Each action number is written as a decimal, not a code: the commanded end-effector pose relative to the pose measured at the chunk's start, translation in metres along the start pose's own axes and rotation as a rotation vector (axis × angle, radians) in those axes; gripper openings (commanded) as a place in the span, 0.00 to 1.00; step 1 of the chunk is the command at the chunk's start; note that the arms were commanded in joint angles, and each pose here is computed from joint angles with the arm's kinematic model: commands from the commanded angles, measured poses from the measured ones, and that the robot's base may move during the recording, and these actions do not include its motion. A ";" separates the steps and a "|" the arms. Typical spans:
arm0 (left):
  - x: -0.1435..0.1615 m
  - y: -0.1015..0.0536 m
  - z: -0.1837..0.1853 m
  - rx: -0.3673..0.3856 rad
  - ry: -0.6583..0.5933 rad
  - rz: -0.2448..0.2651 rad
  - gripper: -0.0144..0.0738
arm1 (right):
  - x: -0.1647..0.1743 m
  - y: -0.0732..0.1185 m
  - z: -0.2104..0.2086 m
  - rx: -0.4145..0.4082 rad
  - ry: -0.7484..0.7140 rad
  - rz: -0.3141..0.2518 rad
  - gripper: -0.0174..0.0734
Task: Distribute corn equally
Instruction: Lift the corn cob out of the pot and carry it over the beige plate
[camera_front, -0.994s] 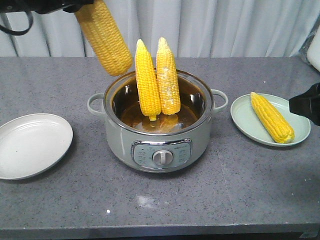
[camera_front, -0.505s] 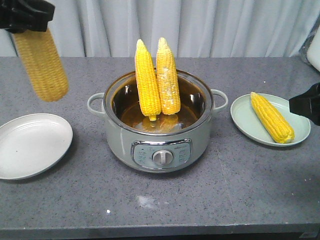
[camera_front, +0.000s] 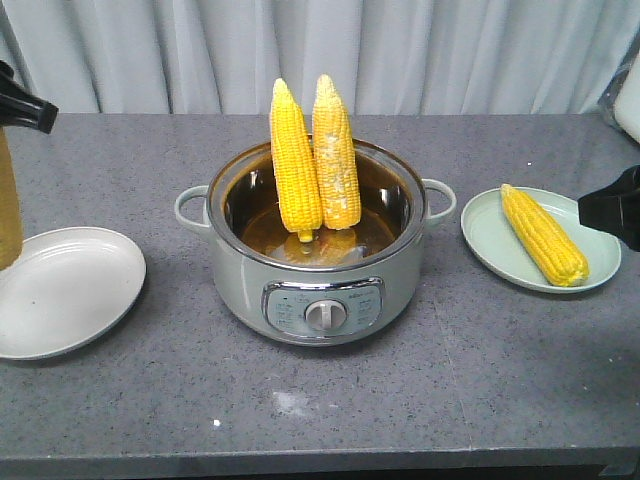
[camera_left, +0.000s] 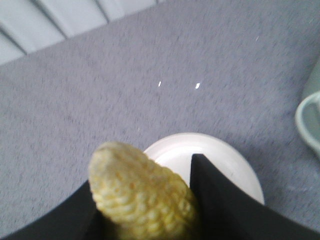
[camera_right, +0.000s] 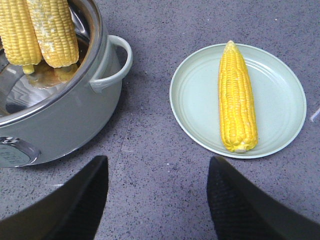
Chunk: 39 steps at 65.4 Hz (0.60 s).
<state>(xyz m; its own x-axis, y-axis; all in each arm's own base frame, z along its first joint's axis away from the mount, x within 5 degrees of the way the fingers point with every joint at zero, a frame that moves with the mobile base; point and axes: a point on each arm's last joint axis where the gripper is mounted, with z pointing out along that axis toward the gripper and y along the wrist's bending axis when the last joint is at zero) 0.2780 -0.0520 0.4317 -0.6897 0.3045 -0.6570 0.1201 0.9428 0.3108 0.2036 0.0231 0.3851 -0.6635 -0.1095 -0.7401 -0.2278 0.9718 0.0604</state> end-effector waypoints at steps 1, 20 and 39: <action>-0.007 0.006 -0.005 -0.049 -0.034 0.006 0.41 | -0.010 0.001 -0.011 0.008 -0.090 -0.009 0.65; -0.007 -0.005 0.033 -0.067 0.090 0.053 0.42 | -0.010 0.001 -0.011 0.008 -0.090 -0.009 0.65; 0.003 0.008 0.077 -0.030 0.228 0.049 0.44 | -0.010 0.001 -0.011 0.007 -0.089 -0.009 0.65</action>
<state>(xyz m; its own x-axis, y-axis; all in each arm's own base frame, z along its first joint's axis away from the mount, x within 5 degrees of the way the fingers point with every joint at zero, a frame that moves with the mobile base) 0.3311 -0.0432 0.3647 -0.8554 0.3141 -0.4118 0.1658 0.9193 0.3570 0.2035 0.0231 0.3850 -0.6640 -0.1097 -0.7397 -0.2279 0.9718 0.0605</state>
